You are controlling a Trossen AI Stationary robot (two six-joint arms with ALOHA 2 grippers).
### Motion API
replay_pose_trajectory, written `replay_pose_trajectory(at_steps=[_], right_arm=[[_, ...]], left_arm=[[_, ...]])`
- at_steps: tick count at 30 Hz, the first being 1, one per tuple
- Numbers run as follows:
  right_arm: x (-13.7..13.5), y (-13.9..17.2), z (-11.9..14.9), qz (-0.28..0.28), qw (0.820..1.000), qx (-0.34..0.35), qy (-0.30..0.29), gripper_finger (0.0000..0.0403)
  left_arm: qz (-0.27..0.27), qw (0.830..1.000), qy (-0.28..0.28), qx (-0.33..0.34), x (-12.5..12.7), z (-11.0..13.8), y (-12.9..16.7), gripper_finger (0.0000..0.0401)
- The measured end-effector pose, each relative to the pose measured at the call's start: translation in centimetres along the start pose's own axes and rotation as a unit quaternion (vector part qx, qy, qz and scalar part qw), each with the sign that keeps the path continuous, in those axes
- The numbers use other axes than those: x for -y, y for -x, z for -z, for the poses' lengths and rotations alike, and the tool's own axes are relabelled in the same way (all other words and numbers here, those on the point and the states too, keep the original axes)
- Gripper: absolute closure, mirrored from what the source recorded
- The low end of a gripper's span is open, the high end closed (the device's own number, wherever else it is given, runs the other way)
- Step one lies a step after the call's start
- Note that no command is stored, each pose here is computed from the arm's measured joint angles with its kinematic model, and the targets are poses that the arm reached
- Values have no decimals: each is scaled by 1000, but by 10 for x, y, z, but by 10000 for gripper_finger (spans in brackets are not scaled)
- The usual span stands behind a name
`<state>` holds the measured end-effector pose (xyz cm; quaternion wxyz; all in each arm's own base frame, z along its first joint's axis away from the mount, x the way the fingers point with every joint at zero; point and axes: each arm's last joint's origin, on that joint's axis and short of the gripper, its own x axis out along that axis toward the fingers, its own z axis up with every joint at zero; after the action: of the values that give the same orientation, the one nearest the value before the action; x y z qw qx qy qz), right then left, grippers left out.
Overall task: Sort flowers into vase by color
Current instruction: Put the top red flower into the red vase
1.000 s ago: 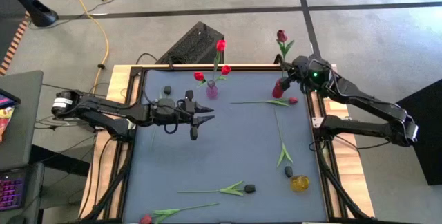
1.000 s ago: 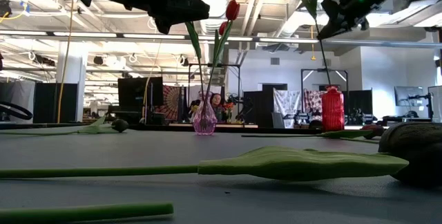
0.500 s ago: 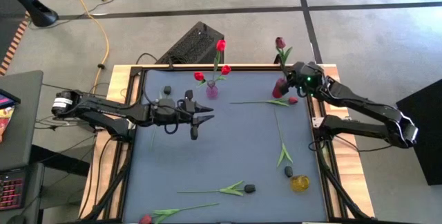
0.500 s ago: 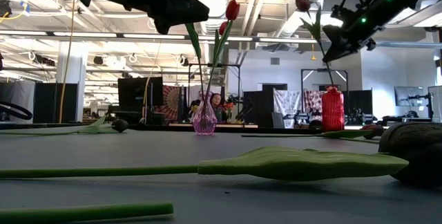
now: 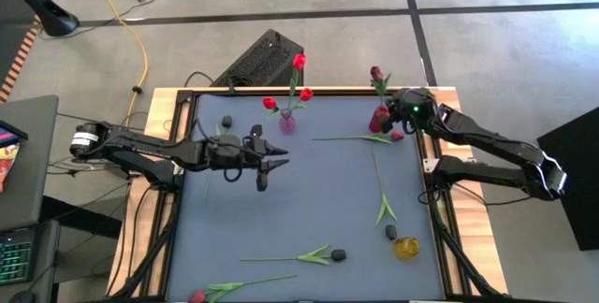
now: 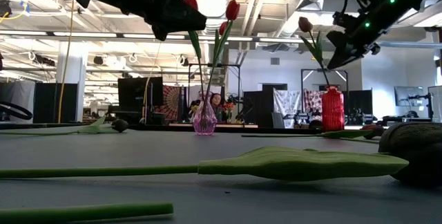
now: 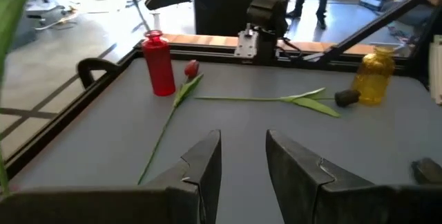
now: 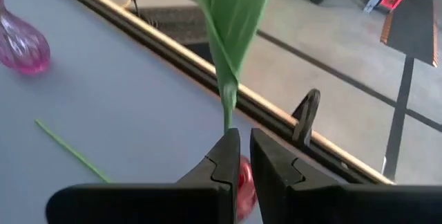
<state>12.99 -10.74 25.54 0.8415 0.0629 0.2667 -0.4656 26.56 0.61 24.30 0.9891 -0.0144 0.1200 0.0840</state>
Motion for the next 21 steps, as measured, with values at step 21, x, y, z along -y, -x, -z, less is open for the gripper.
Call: replay_pose_trajectory(at_steps=[21], right_arm=[[-24, 50, -8, -182, 973, -140, -8, 339]], left_arm=[[17, 995, -91, -40, 30, 40, -133, 262]])
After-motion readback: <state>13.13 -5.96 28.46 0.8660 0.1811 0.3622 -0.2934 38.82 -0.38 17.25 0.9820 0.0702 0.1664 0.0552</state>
